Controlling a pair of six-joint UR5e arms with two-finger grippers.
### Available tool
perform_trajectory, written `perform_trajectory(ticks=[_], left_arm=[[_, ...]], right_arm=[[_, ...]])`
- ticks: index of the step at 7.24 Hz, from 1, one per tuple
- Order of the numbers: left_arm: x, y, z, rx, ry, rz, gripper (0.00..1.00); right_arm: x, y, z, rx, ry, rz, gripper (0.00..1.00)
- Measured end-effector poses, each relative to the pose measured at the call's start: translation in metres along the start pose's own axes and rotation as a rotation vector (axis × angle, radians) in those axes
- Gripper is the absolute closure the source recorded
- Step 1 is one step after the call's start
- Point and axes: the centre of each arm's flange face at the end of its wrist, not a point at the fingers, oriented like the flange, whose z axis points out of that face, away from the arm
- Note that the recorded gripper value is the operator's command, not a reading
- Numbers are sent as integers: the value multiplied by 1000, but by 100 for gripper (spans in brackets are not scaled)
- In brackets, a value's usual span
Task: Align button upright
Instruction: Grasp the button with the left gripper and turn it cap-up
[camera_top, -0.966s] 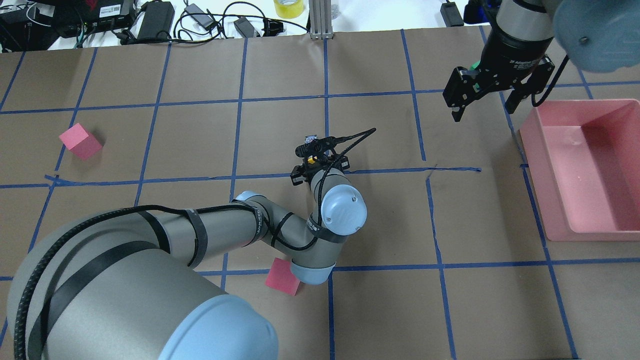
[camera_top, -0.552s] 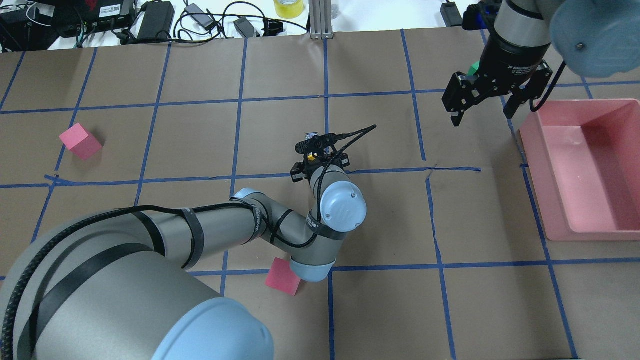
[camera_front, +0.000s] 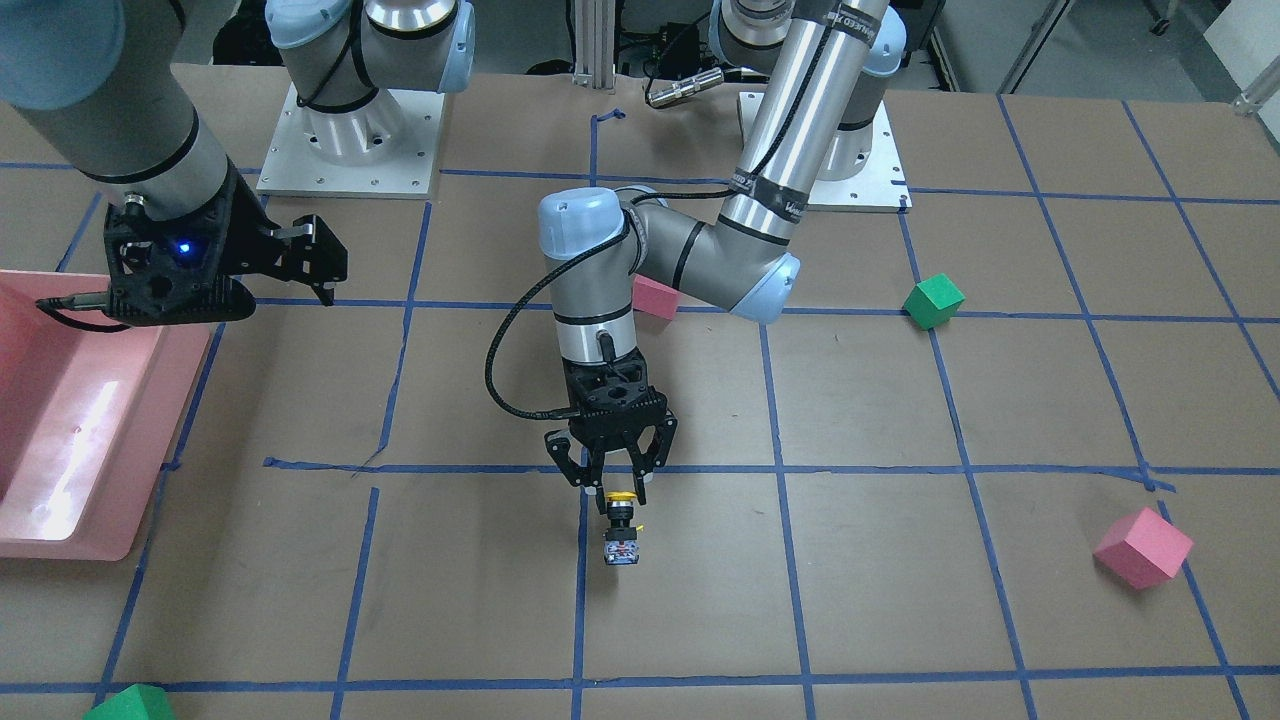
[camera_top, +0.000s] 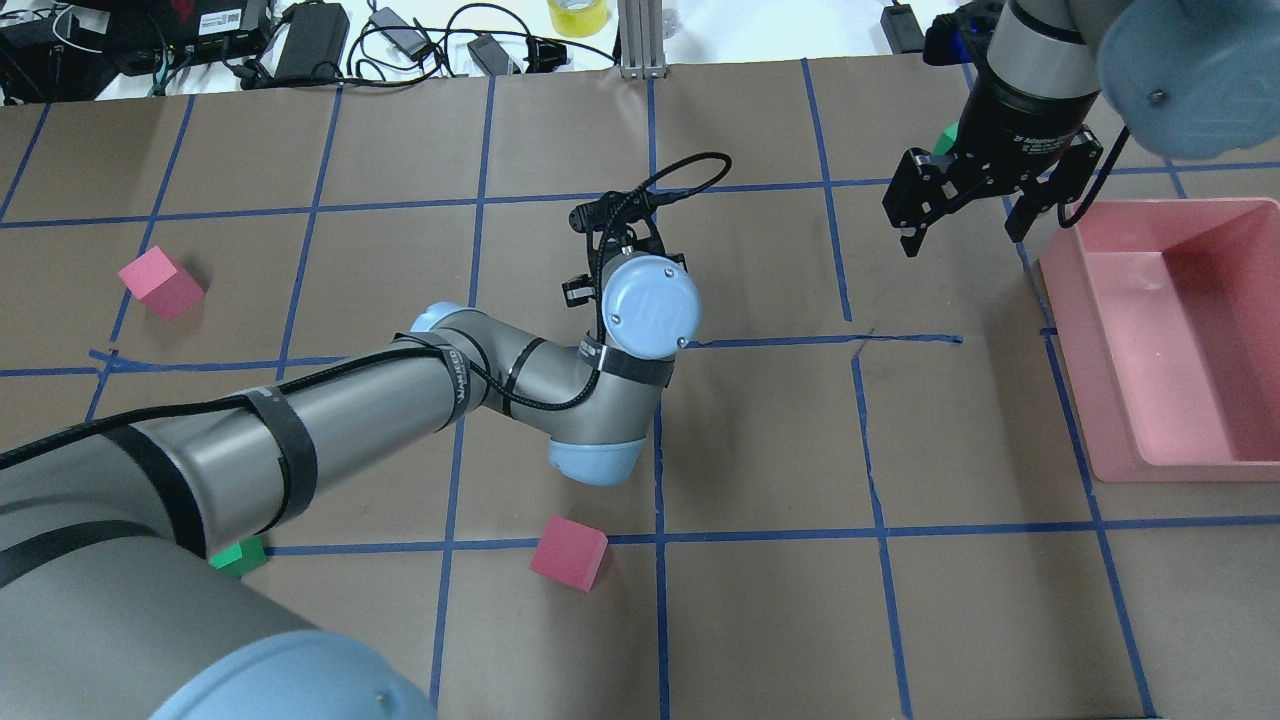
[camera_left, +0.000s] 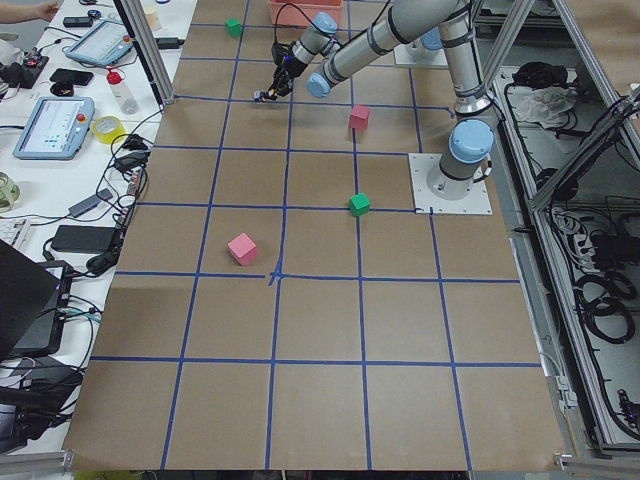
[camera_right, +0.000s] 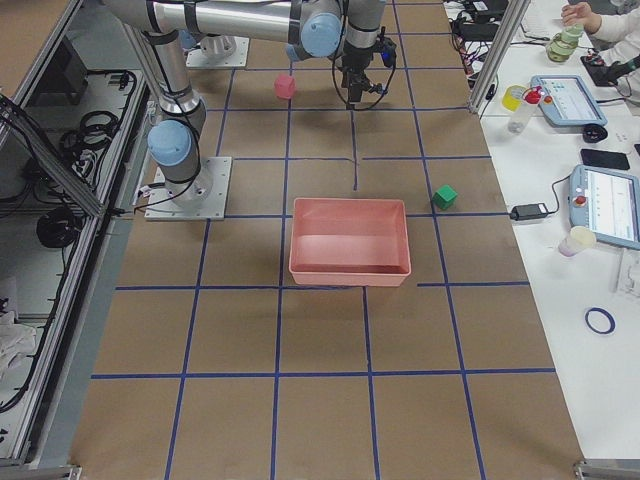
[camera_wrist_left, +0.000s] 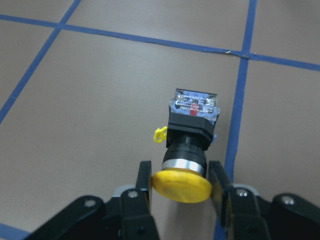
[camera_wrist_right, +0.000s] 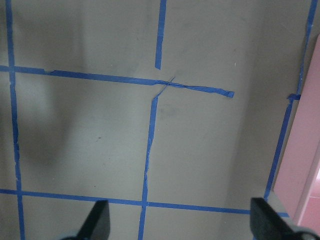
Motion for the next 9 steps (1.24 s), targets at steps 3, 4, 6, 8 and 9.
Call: perform_trajectory(ticks=[3, 4, 6, 8, 9], left_arm=[[-6, -36, -18, -306, 30, -151, 70], [-6, -55, -20, -431, 59, -199, 72], [-9, -80, -13, -679, 74, -275, 74], [-22, -92, -4, -865, 34, -395, 72], [-25, -92, 0, -928, 8, -484, 73]], right_arm=[[0, 1, 3, -8, -1, -1, 0], [0, 1, 5, -12, -4, 0, 0], [-1, 2, 9, -18, -5, -1, 0], [-1, 2, 9, -20, -3, -2, 0], [0, 3, 10, -21, -2, -3, 0]])
